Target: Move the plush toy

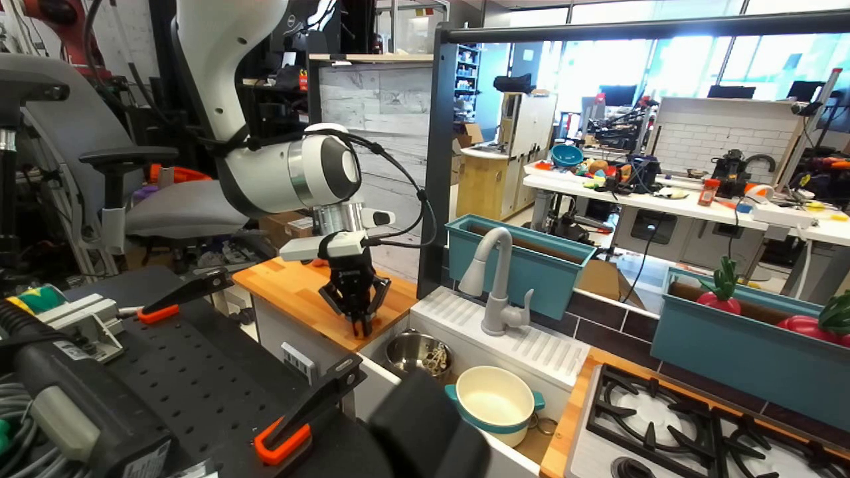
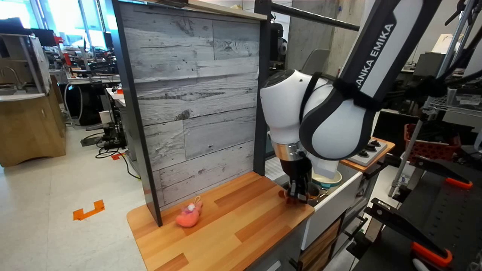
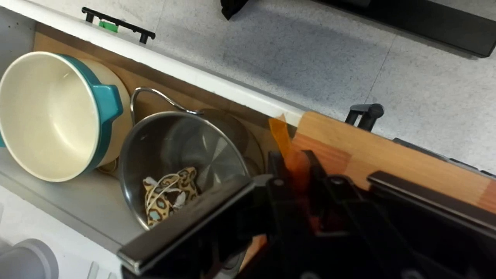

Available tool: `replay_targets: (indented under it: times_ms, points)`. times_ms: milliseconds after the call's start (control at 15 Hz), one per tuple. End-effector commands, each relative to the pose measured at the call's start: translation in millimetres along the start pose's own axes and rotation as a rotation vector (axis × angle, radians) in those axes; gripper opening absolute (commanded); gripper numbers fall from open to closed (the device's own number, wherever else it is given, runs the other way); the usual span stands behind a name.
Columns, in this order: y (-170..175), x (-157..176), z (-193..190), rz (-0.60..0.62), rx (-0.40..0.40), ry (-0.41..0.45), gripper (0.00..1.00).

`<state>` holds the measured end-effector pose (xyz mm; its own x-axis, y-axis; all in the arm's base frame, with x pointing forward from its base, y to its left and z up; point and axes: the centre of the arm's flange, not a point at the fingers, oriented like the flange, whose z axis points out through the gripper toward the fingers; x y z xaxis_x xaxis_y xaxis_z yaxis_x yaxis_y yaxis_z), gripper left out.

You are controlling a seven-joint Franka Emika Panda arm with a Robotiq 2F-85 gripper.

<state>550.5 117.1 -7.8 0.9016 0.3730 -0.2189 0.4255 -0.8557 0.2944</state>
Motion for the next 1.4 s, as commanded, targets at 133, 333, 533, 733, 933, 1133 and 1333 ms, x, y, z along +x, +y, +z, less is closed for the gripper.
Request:
replay_targets:
  times_ms: [133,333,533,733,933,1133,1333]
  points:
    - [-6.5,11.0,-1.1,-0.008,0.005,0.042,0.56]
    - [-10.8,13.1,-19.1,-0.021,0.014,0.090,0.77]
    - [-11.5,5.2,-42.9,-0.031,0.041,0.133,0.99]
    - [-3.4,-12.9,-70.5,-0.010,0.082,0.125,1.00]
    - [3.3,-34.5,-104.7,0.036,0.122,0.136,1.00]
    - [11.0,-52.3,-143.2,0.131,0.209,0.175,1.00]
    - [19.6,-69.5,-176.7,0.239,0.325,0.106,1.00]
